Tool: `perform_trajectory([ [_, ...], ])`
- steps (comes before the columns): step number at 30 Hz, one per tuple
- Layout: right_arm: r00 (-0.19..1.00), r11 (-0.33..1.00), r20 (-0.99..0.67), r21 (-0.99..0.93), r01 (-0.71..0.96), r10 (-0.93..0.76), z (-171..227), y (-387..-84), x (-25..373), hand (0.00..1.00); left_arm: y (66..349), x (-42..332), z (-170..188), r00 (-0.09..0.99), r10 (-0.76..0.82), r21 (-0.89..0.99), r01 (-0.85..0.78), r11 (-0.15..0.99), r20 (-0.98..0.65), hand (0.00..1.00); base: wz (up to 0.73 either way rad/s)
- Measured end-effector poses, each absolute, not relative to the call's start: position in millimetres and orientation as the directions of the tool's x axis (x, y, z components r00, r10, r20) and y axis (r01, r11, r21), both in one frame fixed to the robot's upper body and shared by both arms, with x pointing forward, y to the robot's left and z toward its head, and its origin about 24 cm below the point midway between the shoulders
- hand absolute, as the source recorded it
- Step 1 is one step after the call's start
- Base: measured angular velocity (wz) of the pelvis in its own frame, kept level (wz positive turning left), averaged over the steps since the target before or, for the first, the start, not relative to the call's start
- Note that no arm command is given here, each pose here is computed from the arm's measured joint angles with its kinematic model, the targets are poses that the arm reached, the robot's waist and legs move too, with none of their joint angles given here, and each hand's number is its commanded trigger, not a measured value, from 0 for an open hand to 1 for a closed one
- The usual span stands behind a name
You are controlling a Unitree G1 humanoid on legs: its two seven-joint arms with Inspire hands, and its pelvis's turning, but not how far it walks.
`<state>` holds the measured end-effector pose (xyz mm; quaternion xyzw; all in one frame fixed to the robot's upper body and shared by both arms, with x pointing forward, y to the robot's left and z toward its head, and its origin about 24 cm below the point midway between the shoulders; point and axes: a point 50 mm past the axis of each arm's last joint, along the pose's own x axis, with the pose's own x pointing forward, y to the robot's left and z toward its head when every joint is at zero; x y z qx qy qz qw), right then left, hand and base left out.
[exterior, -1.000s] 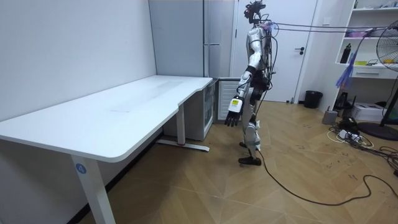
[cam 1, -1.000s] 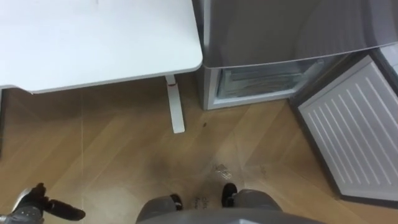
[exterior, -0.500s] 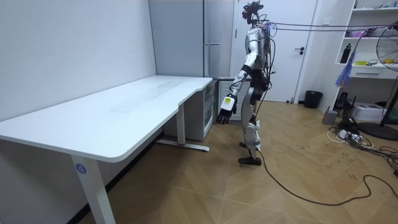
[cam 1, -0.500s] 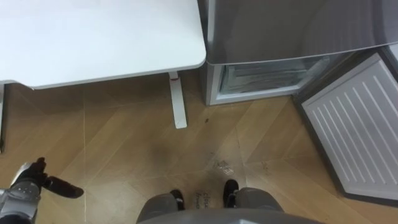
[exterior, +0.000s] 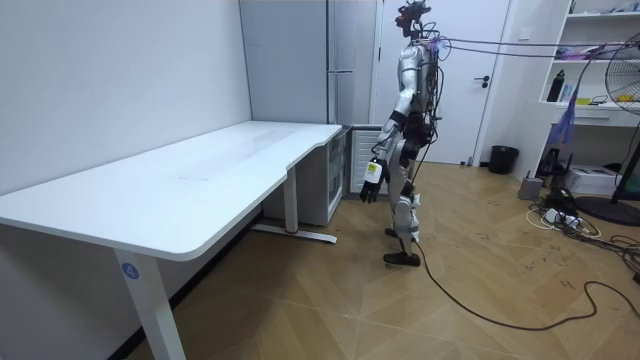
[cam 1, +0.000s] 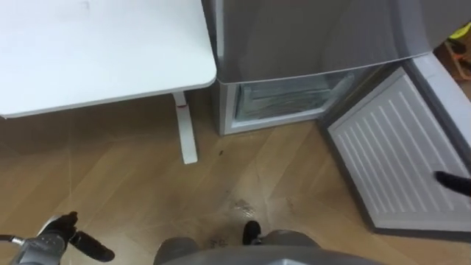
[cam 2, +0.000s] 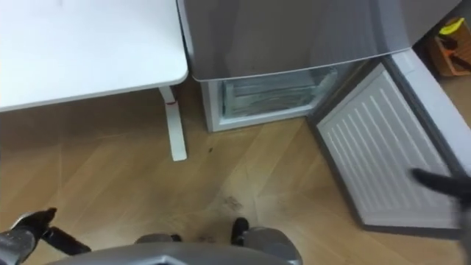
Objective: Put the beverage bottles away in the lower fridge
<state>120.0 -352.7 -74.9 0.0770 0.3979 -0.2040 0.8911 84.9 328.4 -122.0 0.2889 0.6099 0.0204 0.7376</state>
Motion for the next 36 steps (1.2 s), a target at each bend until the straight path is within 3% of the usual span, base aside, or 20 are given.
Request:
perform_trajectory([
  [2, 0.652, 0.943, -0.757, 0.252, 0.218, 0.051, -96, -276, 124, 0.00, 307, 89, -132, 0.264, 0.328, 0.404, 0.327, 0.854, -0.907, 0.00, -0.03],
  [5, 0.641, 0.861, -0.648, 0.506, -0.040, 0.411, -89, -209, 123, 0.00, 285, 82, -142, 0.258, 0.272, 0.350, 0.335, 0.875, -0.927, 0.00, 0.16],
  [10, 0.690, 0.710, -0.475, 0.699, -0.081, 0.546, -65, -193, 130, 0.00, 288, 59, -145, 0.194, 0.318, 0.368, 0.340, 0.865, -0.928, 0.00, 0.25],
  [17, 0.674, 0.631, -0.374, 0.756, -0.176, 0.636, -54, -183, 136, 0.00, 282, 57, -148, 0.187, 0.336, 0.380, 0.311, 0.871, -0.923, 0.00, 0.01],
  [21, 0.643, 0.669, -0.408, 0.708, -0.224, 0.648, -55, -184, 135, 0.00, 283, 55, -148, 0.190, 0.377, 0.417, 0.261, 0.871, -0.906, 0.00, -0.06],
  [27, 0.681, 0.846, -0.516, 0.424, -0.324, 0.520, -43, -220, 154, 0.00, 288, 45, -147, 0.180, 0.414, 0.446, 0.214, 0.869, -0.892, 0.00, -0.01],
  [30, 0.773, 0.920, -0.506, 0.283, -0.270, 0.383, -26, -247, 175, 0.00, 297, 33, -145, 0.153, 0.450, 0.470, 0.144, 0.871, -0.880, 0.00, -0.06],
  [32, 0.875, 0.973, -0.431, 0.157, -0.168, 0.220, 5, -278, 194, 0.00, 307, 20, -142, 0.133, 0.489, 0.501, 0.073, 0.863, -0.862, 0.00, 0.06],
  [36, 0.960, 1.000, -0.279, -0.008, 0.024, -0.025, 52, -321, 212, 0.00, 316, 10, -138, 0.107, 0.521, 0.527, 0.033, 0.849, -0.847, 0.00, 0.00],
])
